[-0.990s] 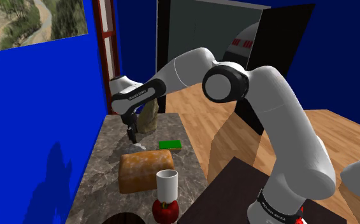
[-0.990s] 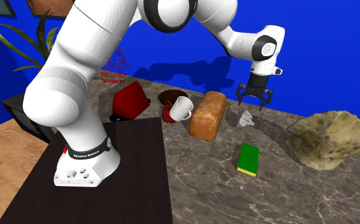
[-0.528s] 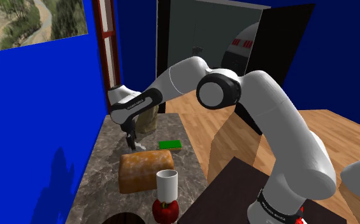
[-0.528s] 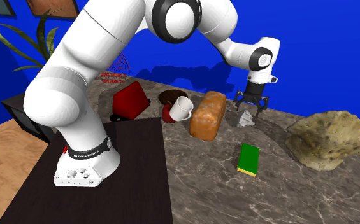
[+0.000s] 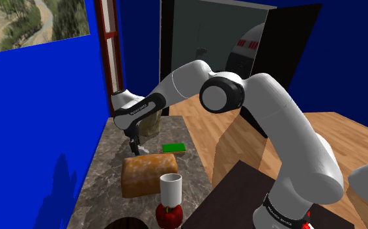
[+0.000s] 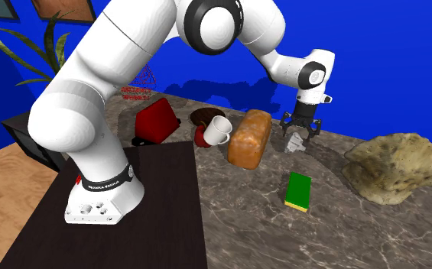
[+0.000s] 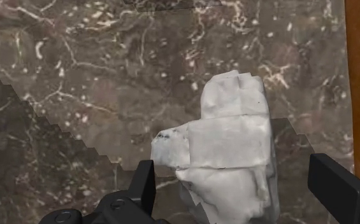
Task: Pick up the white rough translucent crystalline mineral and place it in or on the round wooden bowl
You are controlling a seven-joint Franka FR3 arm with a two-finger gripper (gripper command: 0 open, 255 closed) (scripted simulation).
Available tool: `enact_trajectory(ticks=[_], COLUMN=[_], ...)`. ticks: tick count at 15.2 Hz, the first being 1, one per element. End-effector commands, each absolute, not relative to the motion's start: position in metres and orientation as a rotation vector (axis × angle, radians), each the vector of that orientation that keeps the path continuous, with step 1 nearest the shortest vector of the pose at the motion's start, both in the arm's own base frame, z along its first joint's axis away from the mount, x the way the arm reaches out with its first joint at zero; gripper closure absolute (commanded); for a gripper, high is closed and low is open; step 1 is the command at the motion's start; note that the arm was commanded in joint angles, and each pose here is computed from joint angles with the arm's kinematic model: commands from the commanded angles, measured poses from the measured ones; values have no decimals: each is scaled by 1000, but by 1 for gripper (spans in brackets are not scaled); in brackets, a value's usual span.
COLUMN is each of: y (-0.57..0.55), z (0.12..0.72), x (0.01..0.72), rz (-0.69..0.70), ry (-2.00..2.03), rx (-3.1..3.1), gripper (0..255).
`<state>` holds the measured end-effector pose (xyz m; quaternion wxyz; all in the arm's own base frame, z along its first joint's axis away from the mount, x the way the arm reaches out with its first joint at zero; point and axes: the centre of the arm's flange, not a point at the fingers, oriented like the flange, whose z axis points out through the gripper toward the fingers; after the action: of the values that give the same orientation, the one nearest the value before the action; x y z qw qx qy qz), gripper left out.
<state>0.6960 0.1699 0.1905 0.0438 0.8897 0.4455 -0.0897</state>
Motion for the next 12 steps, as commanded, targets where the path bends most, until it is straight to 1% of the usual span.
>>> enact_trajectory(ticks=[1,2,12], y=[170,170,170], z=[191,191,196], x=[696,696,696], rz=[-274,-274,-274], ry=[1362,1362,1362], rx=[2720,2720,2720], gripper=[0,255,255])
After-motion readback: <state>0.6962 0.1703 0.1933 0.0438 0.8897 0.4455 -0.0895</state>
